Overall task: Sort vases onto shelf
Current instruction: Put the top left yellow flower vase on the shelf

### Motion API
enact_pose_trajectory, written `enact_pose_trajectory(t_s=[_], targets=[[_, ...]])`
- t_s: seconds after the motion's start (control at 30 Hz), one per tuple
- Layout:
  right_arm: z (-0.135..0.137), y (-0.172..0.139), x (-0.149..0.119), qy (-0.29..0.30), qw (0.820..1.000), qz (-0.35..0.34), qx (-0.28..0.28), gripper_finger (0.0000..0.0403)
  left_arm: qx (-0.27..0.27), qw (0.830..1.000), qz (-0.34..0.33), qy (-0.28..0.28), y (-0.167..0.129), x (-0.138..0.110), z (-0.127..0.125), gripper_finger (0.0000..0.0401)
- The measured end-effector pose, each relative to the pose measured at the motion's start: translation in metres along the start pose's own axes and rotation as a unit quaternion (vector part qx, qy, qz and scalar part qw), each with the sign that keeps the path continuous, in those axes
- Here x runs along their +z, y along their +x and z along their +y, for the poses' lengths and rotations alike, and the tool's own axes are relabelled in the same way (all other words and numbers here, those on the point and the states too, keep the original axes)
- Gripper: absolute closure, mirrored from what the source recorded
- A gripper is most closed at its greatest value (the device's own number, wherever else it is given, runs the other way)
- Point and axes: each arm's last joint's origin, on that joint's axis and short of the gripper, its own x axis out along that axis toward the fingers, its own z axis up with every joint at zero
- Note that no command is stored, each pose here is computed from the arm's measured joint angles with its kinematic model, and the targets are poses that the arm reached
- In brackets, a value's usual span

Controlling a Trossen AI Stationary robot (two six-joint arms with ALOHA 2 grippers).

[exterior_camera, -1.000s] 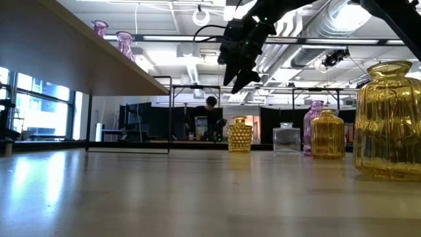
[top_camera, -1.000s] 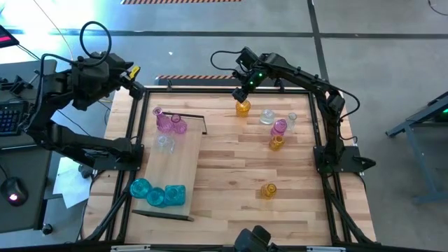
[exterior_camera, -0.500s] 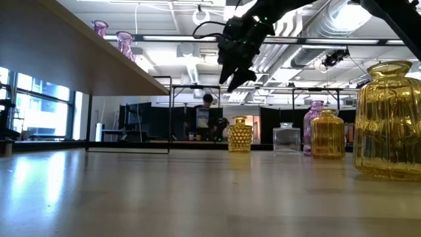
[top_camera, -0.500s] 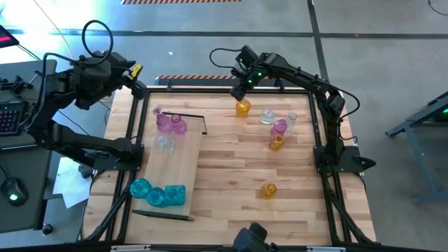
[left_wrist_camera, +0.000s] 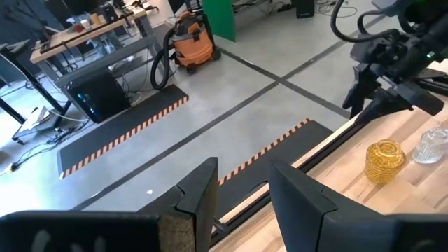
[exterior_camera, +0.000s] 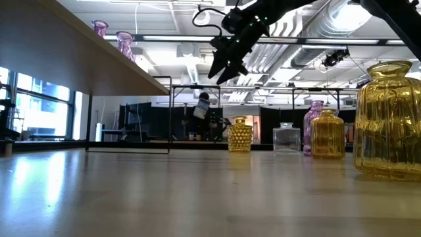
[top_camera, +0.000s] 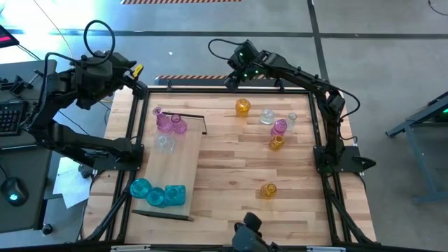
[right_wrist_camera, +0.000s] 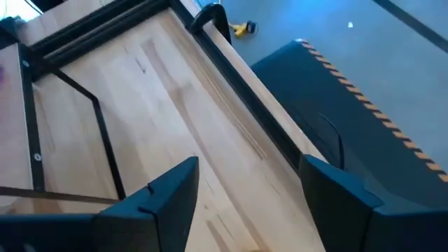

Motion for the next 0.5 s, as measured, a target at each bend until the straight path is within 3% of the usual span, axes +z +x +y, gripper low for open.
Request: enact_pose_trajectory(t_s=[0.13,0.27,0.5], targets=[[0.0,0.0,-0.006,0.006,1.0,0.029,-0.001,0.0172,0.0,1.0,0.0,0.0,0.0,0.0,0.0,0.0282],[0.001,-0.002,-0.02,-0.01,0.995,0.102,0.001,0.0172,0.0,1.0,0.0,0.001,0.0,0.0,0.0,0.0282],[0.0,-0.006,-0.047,-0.033,0.968,0.246,-0.033,0.0172,0.0,1.0,0.0,0.008,0.0,0.0,0.0,0.0282]])
